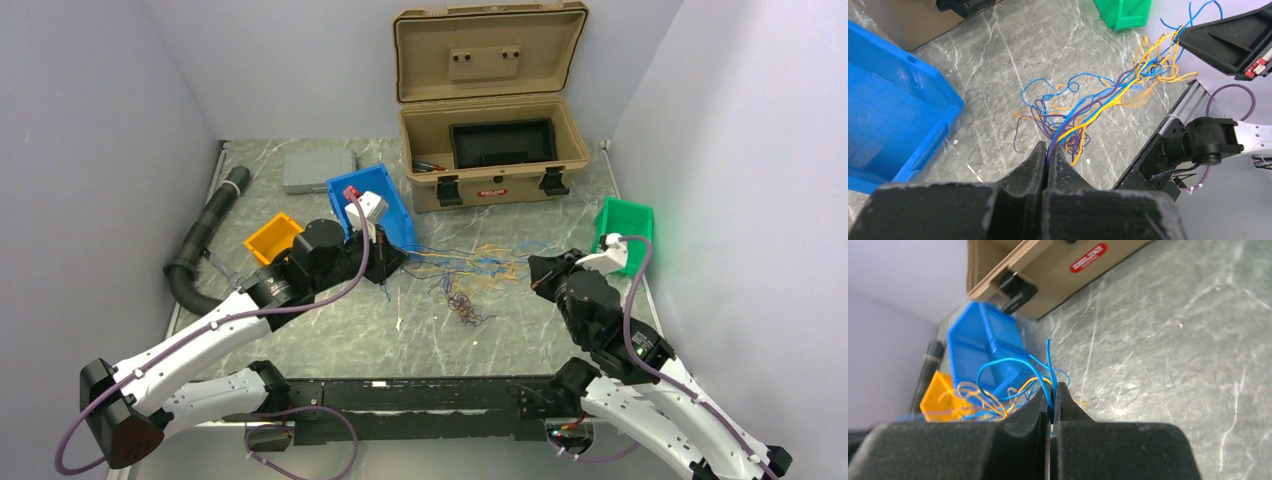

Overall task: Untangle the cables
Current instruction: Untie the cable.

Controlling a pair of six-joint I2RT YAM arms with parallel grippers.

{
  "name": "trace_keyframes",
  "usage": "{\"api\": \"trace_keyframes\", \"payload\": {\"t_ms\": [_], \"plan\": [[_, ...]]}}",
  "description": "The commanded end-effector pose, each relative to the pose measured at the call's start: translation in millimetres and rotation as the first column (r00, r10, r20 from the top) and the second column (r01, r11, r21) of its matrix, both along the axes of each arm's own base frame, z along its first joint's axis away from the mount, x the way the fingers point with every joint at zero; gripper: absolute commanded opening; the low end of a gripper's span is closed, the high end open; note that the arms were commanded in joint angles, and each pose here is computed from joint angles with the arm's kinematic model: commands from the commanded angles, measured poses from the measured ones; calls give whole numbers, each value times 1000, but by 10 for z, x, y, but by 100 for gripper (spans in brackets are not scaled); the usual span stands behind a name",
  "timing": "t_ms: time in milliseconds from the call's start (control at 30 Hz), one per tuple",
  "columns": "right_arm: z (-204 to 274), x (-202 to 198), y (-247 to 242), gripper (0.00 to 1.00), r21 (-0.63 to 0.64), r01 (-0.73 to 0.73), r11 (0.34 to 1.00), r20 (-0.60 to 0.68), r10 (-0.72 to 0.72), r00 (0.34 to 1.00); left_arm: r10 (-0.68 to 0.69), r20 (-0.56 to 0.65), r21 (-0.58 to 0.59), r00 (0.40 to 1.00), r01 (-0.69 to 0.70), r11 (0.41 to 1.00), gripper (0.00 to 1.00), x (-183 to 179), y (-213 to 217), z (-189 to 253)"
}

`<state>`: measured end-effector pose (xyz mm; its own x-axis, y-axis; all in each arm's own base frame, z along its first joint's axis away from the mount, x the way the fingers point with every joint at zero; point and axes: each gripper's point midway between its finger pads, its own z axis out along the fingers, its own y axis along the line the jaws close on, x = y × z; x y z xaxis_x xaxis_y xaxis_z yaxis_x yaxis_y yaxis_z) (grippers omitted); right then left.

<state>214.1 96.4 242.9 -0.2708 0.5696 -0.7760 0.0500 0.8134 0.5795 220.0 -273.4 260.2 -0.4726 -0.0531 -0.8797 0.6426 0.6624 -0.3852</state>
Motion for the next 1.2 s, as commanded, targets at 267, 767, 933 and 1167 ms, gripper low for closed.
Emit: {"api": "trace_keyframes", "payload": {"t_ms": [267,767,933,1167], "plan": [[48,10,-669,0,-215,280,936,-1,-287,958,173,42,62,984,-175,983,8,217,357,-6],[57,-34,228,81,-229,-239,943,16,250,968,-71,17,8,997,71,997,73,-76,37,-34],[-127,-49,367,82,-219,-305,927,-50,302,952,-125,-51,36,991,127,991,77,-170,-45,-231],[-529,-90,563,83,-148,-373,916,-164,349,923,-142,-140,68,980,153,986,75,-237,-180,-489]]}}
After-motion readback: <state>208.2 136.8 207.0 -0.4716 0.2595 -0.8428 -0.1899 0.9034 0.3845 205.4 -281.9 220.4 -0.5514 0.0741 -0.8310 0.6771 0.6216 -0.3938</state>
